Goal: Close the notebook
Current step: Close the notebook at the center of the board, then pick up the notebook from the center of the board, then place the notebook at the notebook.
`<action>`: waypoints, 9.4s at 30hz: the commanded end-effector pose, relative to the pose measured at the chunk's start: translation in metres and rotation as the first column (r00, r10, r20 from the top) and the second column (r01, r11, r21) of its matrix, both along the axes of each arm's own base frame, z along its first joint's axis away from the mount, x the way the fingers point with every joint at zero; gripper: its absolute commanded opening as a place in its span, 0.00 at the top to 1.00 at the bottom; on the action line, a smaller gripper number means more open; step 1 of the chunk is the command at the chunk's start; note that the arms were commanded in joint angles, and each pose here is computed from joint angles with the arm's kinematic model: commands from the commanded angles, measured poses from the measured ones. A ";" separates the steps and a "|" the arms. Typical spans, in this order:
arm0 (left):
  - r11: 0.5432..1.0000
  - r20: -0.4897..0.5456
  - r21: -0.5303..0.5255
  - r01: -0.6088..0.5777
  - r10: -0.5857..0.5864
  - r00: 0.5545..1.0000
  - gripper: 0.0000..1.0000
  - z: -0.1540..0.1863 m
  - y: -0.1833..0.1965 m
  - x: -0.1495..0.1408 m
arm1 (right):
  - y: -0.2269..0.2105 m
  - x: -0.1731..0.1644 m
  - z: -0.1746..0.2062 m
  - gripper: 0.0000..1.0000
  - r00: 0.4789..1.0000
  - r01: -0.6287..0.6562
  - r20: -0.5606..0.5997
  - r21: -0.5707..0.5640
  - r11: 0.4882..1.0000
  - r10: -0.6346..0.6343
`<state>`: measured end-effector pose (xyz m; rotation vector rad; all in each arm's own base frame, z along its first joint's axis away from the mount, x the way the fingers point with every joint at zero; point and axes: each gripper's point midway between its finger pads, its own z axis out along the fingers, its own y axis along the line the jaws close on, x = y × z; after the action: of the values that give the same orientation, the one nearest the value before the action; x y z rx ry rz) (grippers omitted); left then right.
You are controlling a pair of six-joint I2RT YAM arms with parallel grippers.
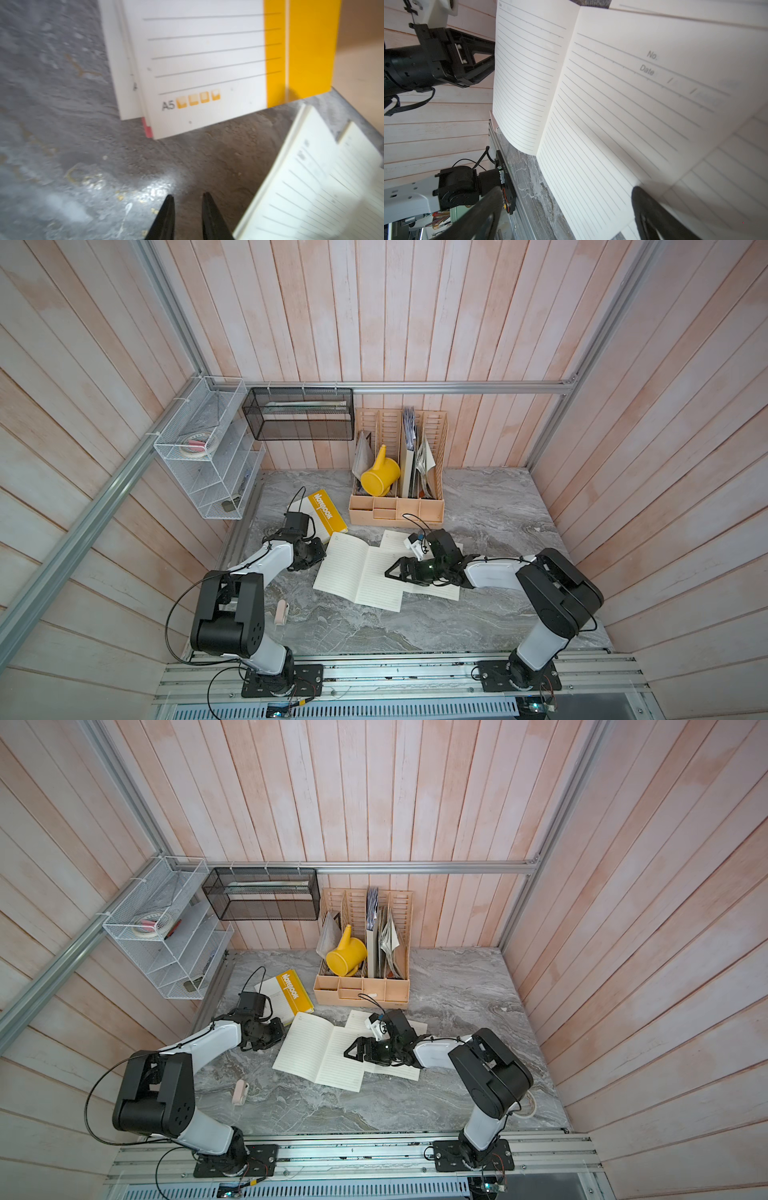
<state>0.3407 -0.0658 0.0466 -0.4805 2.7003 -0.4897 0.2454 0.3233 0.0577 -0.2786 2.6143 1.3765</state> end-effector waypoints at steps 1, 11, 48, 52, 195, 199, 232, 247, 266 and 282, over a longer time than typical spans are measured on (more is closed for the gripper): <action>0.974 0.094 -0.186 0.133 -0.117 0.989 0.73 0.020 -0.032 0.002 | -0.001 -0.001 0.004 0.02 1.000 -0.006 0.005 -0.007 1.000 0.006; 0.808 0.265 -0.501 0.310 -0.198 0.944 0.71 0.091 -0.085 -0.011 | 0.001 0.000 0.001 0.02 1.000 -0.009 0.000 -0.002 1.000 0.009; 0.704 0.195 -0.584 0.405 -0.363 0.911 0.69 0.035 -0.196 -0.042 | -0.027 0.019 0.094 0.02 0.978 0.075 0.193 0.018 0.997 -0.077; 0.696 0.183 -0.601 0.393 -0.358 0.915 0.68 0.028 -0.202 -0.043 | -0.025 0.020 0.098 0.02 0.976 0.076 0.204 0.032 0.997 -0.081; 0.836 0.329 -0.465 0.291 -0.142 0.934 1.00 0.155 -0.073 -0.021 | -0.020 0.005 0.074 0.02 0.980 0.048 0.194 0.028 0.998 -0.053; 0.849 0.347 -0.452 0.274 -0.115 0.931 1.00 0.162 -0.055 -0.007 | -0.026 0.005 0.078 0.02 0.977 0.054 0.207 0.037 0.998 -0.061; 0.890 0.431 -0.452 0.056 0.164 0.887 1.00 0.159 0.056 0.127 | -0.048 -0.003 0.072 0.02 0.973 0.091 0.208 0.029 0.995 -0.095; 0.883 0.367 -0.469 -0.008 0.203 0.908 1.00 0.115 0.068 0.156 | -0.056 -0.006 0.062 0.02 0.978 0.094 0.185 0.004 0.996 -0.093; 0.881 0.296 -0.468 -0.067 0.228 0.927 1.00 0.064 0.077 0.161 | -0.063 -0.007 0.056 0.02 0.980 0.108 0.167 -0.004 0.994 -0.105; 0.911 0.211 -0.391 -0.130 0.226 0.951 1.00 0.025 0.086 0.149 | -0.065 -0.009 0.056 0.02 0.981 0.110 0.163 -0.003 0.994 -0.108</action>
<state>0.4948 0.0138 0.0941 -0.6801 2.2393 -0.9916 0.2414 0.2619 0.1162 -0.2289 2.4558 1.2456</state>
